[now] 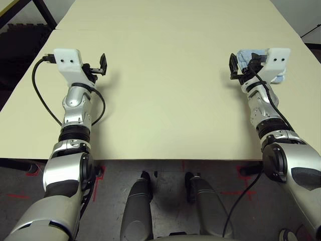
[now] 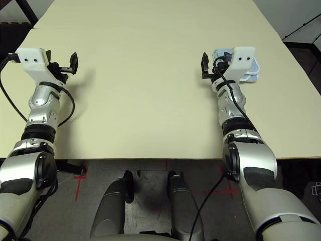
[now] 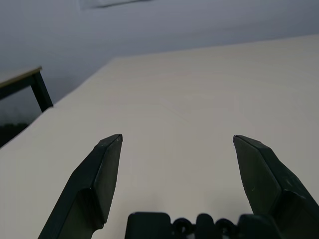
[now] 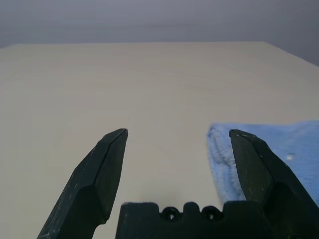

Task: Fold the towel and set it aside.

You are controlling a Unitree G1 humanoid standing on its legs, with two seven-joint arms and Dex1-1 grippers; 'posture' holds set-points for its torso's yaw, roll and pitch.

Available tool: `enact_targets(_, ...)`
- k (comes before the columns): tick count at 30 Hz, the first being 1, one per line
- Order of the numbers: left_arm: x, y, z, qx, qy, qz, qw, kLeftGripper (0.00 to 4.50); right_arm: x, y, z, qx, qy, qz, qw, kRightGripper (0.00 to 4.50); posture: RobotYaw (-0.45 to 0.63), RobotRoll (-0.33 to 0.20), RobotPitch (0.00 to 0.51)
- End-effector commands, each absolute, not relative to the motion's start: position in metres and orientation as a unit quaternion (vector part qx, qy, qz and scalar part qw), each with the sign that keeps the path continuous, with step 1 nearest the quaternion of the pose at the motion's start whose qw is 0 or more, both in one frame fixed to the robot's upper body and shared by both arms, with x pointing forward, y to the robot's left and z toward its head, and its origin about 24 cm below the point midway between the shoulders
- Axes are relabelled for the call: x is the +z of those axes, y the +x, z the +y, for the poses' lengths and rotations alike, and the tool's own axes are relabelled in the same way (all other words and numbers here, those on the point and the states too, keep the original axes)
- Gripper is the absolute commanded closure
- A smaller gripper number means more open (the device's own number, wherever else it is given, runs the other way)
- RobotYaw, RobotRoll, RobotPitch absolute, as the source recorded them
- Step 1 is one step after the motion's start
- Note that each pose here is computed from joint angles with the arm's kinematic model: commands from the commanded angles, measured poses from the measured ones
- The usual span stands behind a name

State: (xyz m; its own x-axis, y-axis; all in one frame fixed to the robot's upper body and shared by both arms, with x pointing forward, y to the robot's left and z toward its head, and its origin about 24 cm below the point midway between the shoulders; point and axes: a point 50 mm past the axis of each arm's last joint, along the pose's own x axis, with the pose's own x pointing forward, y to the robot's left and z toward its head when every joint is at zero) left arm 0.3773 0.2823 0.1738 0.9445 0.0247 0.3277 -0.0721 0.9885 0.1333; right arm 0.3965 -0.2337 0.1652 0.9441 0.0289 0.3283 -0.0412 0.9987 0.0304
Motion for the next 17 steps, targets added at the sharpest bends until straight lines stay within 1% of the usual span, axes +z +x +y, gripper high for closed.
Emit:
enact_targets(1, 0.168, 0.374, 0.292, 0.030, 0.052, -0.155, 0.986, 0.00, 0.163, 0.392, -0.247, 0.013, 0.024, -0.166, 0.986, 0.06, -0.08, 0.000, 0.179)
enact_targets(5, 0.166, 0.373, 0.299, 0.032, 0.043, -0.144, 0.988, 0.00, 0.161, 0.392, -0.250, 0.010, 0.032, -0.160, 0.987, 0.06, -0.09, 0.000, 0.177)
enact_targets(11, 0.164, 0.372, 0.296, 0.014, 0.042, -0.146, 0.988, 0.00, 0.160, 0.392, -0.250, 0.002, 0.039, -0.158, 0.987, 0.06, -0.09, 0.000, 0.179)
enact_targets(13, 0.165, 0.371, 0.298, 0.019, 0.042, -0.150, 0.988, 0.00, 0.159, 0.391, -0.255, -0.020, 0.052, -0.155, 0.986, 0.06, -0.09, 0.000, 0.179)
enact_targets(17, 0.166, 0.369, 0.303, 0.028, 0.050, -0.149, 0.987, 0.00, 0.157, 0.390, -0.257, -0.022, 0.051, -0.151, 0.987, 0.06, -0.09, 0.000, 0.173)
